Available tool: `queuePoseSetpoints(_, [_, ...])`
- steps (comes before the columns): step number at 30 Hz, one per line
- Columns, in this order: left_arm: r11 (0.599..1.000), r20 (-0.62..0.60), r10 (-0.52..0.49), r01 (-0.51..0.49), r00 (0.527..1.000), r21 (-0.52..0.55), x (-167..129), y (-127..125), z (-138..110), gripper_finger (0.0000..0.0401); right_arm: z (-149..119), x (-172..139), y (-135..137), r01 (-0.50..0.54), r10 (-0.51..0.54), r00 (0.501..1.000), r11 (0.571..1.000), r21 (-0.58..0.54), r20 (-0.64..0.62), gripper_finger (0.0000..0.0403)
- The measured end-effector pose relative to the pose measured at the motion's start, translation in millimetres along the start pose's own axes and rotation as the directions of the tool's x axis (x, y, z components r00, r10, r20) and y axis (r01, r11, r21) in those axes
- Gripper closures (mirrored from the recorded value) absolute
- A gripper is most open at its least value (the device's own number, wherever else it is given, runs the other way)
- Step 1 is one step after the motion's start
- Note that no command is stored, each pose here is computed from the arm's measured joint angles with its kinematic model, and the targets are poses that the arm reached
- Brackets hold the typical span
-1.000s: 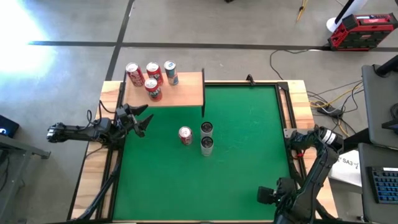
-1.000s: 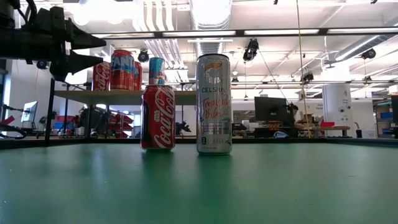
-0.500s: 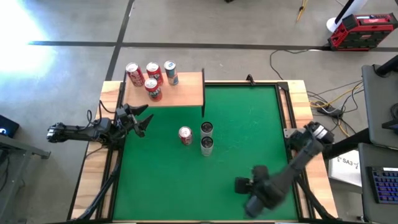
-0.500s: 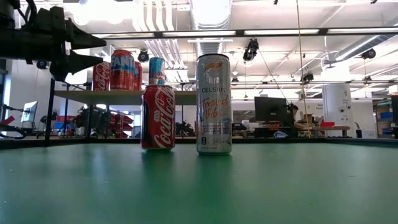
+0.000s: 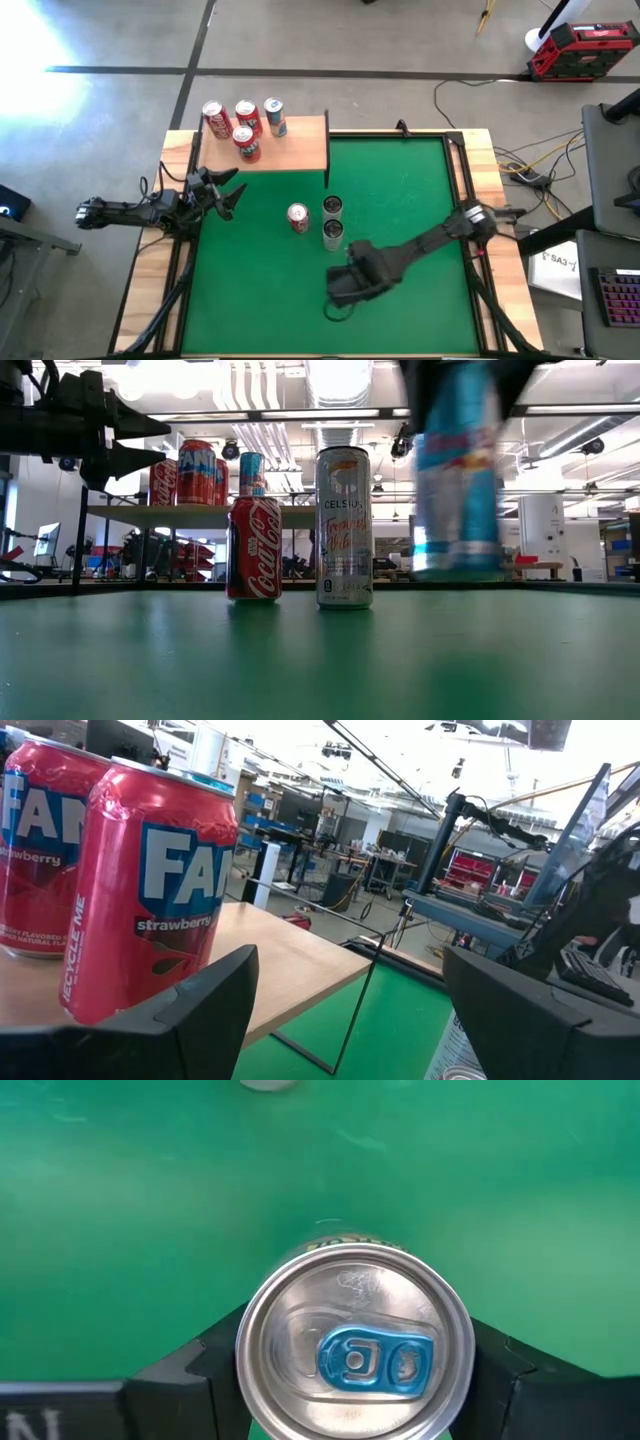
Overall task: Place canned beverage on shelf
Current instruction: Move the blue soda can to the center of the table
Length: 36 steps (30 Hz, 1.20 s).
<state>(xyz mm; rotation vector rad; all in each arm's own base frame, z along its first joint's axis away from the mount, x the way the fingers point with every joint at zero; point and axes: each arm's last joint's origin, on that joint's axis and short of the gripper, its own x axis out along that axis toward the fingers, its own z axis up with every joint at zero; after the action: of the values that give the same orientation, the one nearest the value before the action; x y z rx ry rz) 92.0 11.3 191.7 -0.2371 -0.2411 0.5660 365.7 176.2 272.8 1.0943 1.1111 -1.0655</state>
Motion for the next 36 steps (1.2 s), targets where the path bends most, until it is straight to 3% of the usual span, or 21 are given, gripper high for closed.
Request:
queuePoseSetpoints(7, [1.0, 0.0, 0.0, 0.0, 1.0, 0.0, 0, 0, 0, 0.0099, 24, 12, 38, 0.023, -0.022, 1.0, 0.996, -0.082, 0.009, 0.0182])
queuePoseSetpoints(17, [1.0, 0.0, 0.0, 0.0, 1.0, 0.0, 0, 0, 0, 0.0099, 51, 12, 56, 0.005, 0.0, 0.999, 0.99, -0.144, 0.035, 0.0163])
queuePoseSetpoints(28, [1.0, 0.0, 0.0, 0.0, 1.0, 0.0, 0, 0, 0, 0.0099, 47, 21, 59, -0.026, 0.032, 0.999, 0.986, -0.164, 0.032, 0.0158])
queuePoseSetpoints(36, [1.0, 0.0, 0.0, 0.0, 1.0, 0.0, 0, 0, 0, 0.0099, 46, 44, 64, -0.051, 0.066, 0.995, 0.982, -0.181, 0.08, 0.0157])
